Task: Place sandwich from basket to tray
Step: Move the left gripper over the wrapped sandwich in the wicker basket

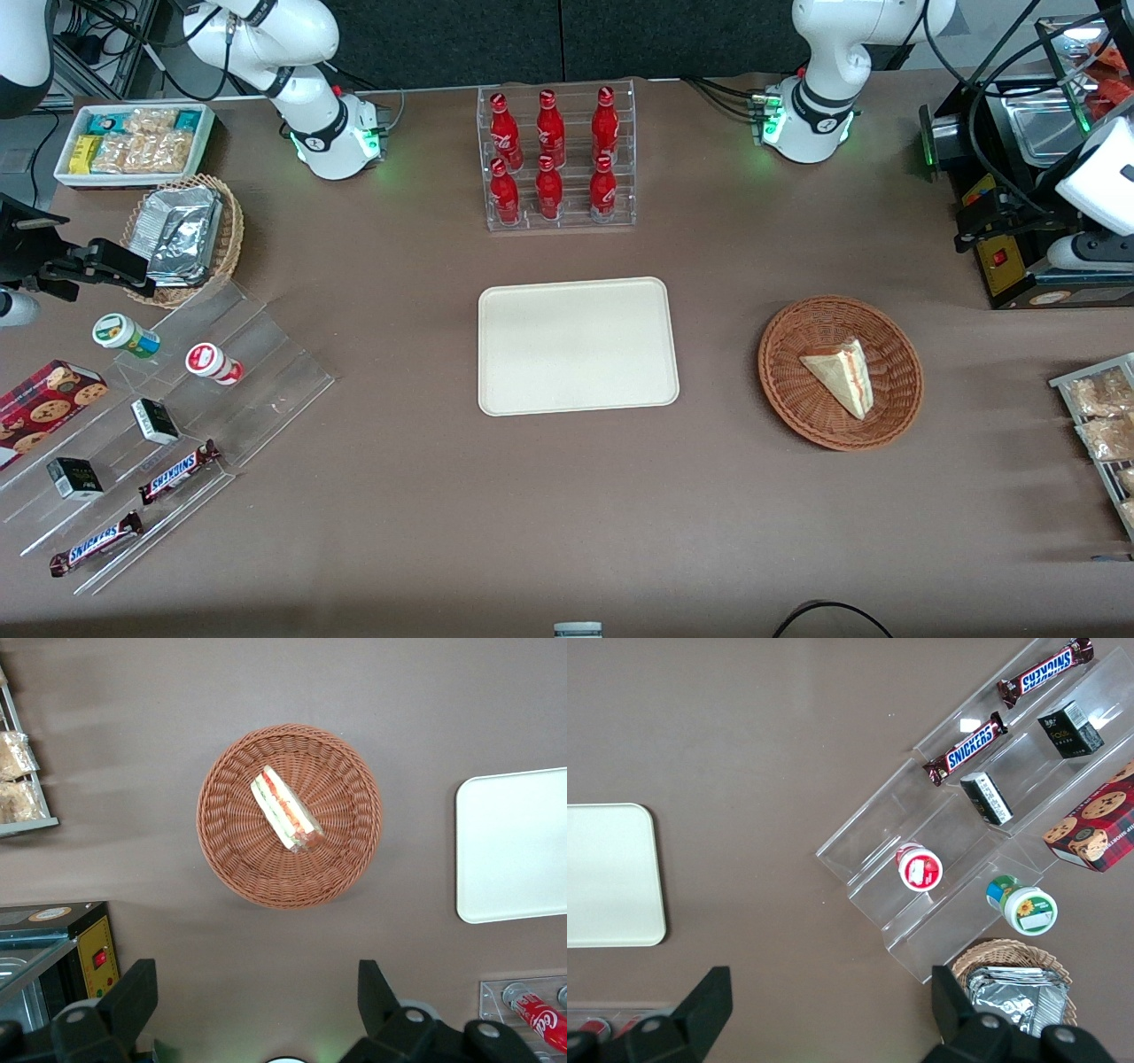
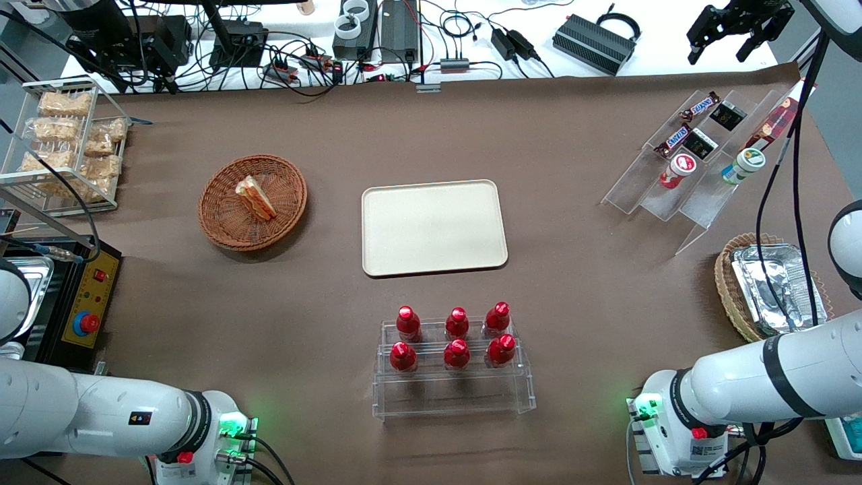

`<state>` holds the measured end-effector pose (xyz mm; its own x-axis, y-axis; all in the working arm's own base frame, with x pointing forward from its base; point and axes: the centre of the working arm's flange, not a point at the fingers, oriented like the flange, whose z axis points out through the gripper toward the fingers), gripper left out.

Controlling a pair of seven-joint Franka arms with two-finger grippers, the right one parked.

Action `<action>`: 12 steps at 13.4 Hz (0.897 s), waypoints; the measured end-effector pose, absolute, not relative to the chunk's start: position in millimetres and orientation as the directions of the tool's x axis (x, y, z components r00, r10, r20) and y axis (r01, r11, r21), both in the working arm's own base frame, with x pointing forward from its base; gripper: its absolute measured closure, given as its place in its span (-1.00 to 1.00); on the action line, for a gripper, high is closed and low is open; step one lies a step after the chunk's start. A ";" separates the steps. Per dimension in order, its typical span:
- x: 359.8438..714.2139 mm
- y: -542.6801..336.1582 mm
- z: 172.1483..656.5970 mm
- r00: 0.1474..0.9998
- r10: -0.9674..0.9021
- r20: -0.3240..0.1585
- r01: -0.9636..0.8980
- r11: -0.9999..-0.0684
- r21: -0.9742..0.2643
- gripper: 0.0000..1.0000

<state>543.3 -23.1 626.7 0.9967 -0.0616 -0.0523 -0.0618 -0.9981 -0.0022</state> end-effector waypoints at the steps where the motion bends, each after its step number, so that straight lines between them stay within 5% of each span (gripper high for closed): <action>1: 544.6 -24.2 624.9 0.997 -0.062 -0.056 -0.062 -0.998 -0.003 -1.00; 8: 555.8 -37.4 565.9 0.990 0.052 -0.128 0.050 -0.999 -0.023 -1.00; 12: 559.1 -52.3 494.1 0.964 0.249 -0.096 0.246 -0.968 -0.042 -1.00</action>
